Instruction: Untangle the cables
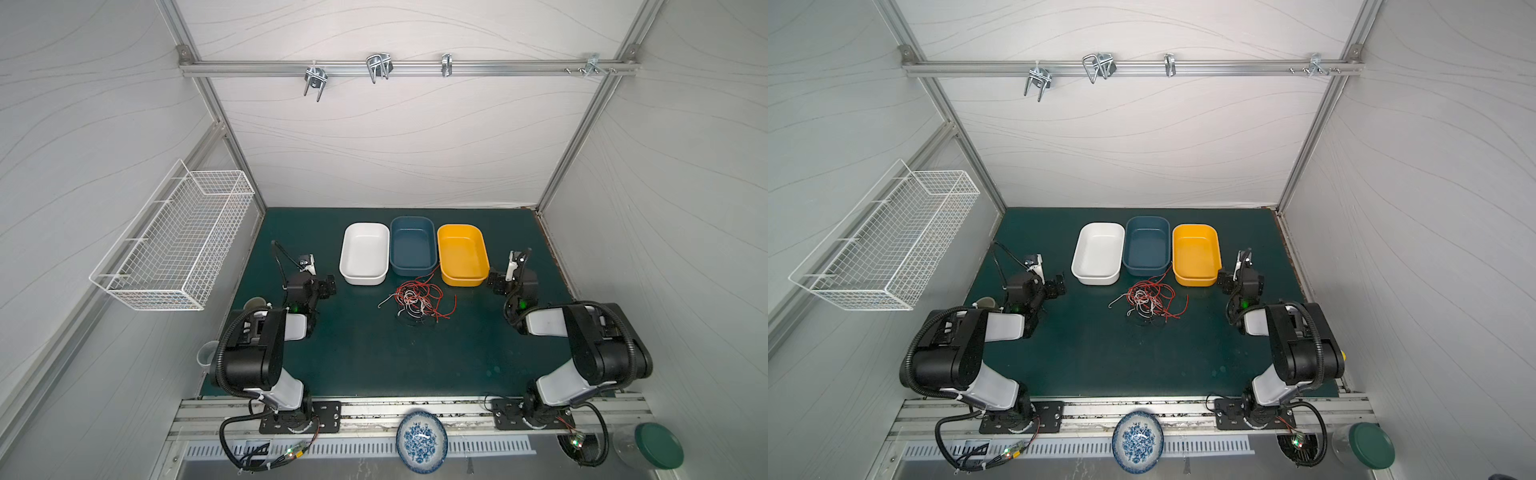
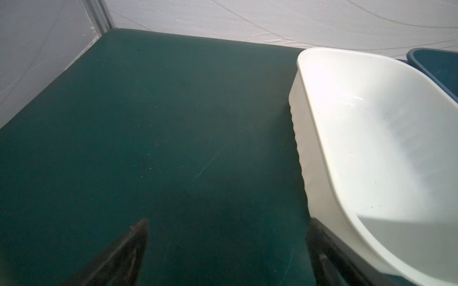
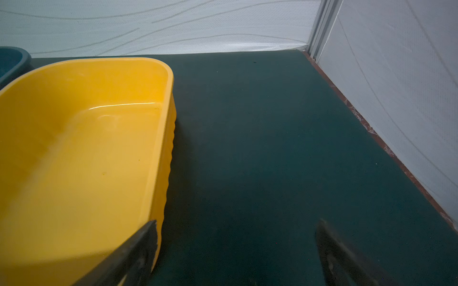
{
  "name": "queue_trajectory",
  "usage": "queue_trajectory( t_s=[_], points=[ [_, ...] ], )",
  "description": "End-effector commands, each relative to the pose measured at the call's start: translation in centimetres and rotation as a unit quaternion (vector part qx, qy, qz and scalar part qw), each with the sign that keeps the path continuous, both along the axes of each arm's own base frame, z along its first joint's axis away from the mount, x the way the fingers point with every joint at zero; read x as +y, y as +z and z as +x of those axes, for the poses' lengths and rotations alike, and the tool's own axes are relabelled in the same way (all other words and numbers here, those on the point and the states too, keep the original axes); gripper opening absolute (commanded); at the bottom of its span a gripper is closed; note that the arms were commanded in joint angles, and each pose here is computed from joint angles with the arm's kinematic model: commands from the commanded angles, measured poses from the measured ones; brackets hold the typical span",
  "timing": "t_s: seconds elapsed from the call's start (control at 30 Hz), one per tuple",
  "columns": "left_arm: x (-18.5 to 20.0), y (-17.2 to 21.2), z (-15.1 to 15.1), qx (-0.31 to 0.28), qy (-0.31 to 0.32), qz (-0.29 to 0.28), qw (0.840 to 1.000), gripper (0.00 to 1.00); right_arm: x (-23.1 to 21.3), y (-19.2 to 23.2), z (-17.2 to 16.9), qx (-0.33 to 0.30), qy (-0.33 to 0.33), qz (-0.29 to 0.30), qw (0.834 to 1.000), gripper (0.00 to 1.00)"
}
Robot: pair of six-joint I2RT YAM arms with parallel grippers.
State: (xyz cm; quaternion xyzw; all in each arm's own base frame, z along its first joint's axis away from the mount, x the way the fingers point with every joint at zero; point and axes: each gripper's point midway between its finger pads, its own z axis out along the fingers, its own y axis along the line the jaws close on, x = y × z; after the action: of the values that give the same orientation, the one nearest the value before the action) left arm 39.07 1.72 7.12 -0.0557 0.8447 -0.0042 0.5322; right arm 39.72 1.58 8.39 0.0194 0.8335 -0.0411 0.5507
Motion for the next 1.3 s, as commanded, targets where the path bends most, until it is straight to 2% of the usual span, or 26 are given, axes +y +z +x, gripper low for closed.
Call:
queue_trajectory(
  t_s=[0.0, 1.27],
  points=[
    [-0.06, 1.85, 1.19, -0.029, -0.007, 0.005, 1.000, 1.00, 0.31, 0.02, 0.25, -0.002, 0.003, 0.004, 1.000, 0.99],
    [-0.05, 1.84, 1.23, -0.029, -0.006, 0.005, 1.000, 1.00, 0.20, 0.45, 0.22, -0.012, 0.010, 0.008, 1.000, 0.99]
  ],
)
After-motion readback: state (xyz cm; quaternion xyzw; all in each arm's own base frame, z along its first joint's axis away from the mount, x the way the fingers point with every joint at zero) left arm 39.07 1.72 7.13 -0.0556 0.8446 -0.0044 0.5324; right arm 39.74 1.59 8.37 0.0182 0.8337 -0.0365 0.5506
